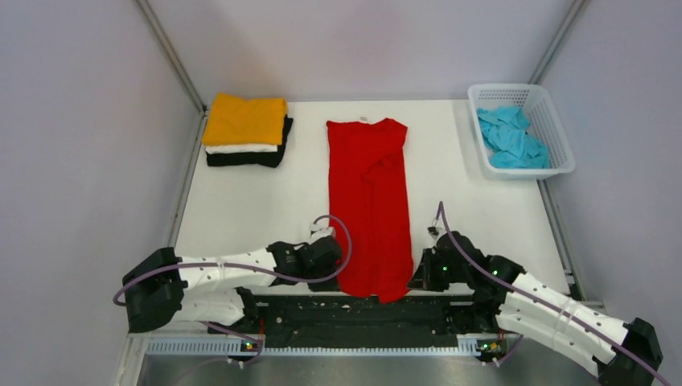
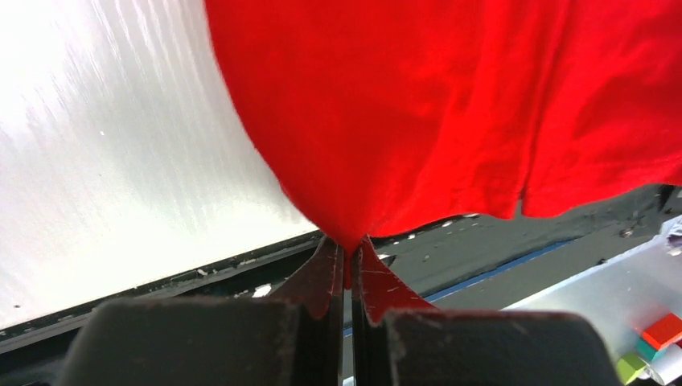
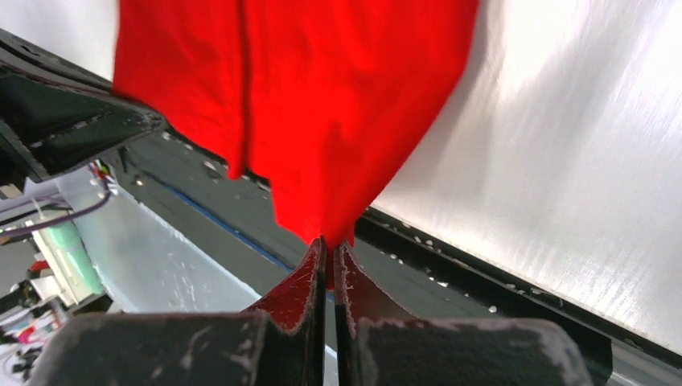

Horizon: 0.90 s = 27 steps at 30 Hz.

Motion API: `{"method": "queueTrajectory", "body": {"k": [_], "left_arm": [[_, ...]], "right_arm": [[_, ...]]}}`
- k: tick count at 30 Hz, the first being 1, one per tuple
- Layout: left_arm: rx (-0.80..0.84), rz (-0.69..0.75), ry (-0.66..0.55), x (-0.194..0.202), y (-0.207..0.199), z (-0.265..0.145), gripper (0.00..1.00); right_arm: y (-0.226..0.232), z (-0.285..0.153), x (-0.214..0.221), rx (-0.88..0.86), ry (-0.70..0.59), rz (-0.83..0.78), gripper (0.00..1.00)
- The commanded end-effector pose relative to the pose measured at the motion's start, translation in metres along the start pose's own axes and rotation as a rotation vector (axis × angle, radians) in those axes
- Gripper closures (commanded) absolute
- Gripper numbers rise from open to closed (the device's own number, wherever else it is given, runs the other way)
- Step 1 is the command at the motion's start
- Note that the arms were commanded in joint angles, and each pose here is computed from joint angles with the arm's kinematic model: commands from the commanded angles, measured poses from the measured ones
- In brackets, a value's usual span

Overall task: Fold and stack the t-shirts
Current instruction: Grab the bottom of the folded rectangular tshirt with both arms, then fold the folded rectangular tshirt in 1/3 of the way

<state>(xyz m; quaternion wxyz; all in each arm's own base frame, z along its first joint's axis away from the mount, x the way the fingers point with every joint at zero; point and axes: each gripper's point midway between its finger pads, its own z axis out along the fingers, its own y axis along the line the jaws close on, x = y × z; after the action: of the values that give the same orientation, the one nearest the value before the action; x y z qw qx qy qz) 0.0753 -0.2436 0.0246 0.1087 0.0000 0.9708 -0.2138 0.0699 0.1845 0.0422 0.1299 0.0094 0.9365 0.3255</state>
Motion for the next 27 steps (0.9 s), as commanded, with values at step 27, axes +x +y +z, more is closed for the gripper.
{"method": "queueTrajectory", "body": {"k": [27], "left_arm": [[0.046,-0.01,-0.336,-0.285,-0.037,-0.028,1.0]], "right_arm": [[0.061,-0.019,-0.284,0.108,-0.656,-0.114,1.0]]}}
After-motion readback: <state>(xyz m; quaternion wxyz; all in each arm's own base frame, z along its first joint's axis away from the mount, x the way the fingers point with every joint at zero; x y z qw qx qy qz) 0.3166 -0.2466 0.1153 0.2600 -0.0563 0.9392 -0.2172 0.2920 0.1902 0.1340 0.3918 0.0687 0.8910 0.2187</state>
